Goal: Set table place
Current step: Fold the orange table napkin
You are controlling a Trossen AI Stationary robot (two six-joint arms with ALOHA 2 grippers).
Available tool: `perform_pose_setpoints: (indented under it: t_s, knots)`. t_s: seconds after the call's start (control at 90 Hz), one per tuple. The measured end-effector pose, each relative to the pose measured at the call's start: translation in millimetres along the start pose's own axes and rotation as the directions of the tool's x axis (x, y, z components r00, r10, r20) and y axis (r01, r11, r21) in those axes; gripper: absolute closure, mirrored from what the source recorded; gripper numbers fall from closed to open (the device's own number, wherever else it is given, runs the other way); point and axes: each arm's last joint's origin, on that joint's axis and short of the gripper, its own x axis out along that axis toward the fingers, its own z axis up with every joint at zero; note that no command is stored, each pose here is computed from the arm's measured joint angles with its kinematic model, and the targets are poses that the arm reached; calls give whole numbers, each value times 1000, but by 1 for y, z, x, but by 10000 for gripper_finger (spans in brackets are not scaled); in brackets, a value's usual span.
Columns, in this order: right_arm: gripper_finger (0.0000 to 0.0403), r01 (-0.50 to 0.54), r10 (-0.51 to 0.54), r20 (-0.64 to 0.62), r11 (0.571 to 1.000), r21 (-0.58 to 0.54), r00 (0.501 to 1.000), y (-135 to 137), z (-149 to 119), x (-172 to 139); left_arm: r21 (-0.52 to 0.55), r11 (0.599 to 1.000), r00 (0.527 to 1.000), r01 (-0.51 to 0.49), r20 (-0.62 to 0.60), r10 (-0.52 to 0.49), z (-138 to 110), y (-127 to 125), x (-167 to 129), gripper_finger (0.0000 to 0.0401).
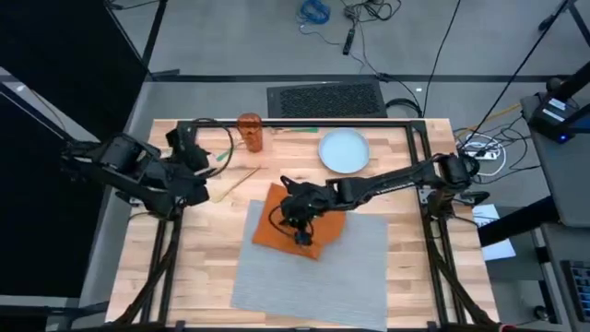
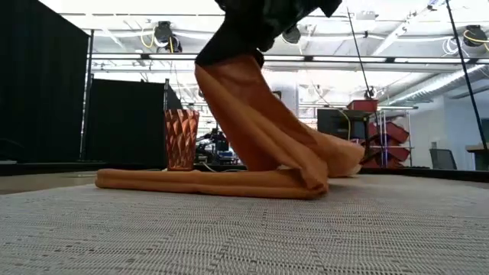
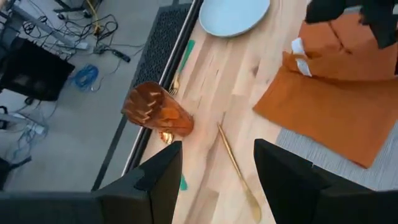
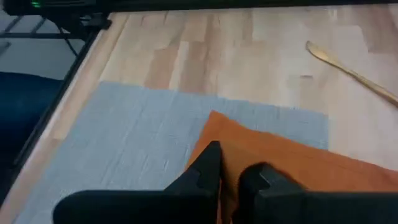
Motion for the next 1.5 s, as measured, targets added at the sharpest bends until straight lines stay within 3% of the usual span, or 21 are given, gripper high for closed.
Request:
perform_pose_setpoints:
  t_s: [0.4,0.633,0.922,1.133,1.278,1.5]
  knots:
    - [403,-42,41,42,999,34,998,-21,3,1,-19,999,999,33,5,-33,-4,4,-4,217]
    - [403,-109,109,12,992,59,994,-32,-9,29,8,999,999,37,-10,-37,-1,0,-1,217]
    - [403,-109,108,36,993,38,994,-44,7,44,11,999,999,36,-14,-36,-2,0,0,217]
    - [399,-142,143,-3,983,119,990,-53,-5,62,7,999,999,38,-19,-38,-2,-1,1,217]
    - [354,-170,171,7,976,135,985,-53,-8,69,0,999,999,42,-21,-42,-3,-1,1,217]
    - [218,-157,160,0,970,185,987,-53,-8,67,-5,998,998,55,-26,-55,-3,-2,1,217]
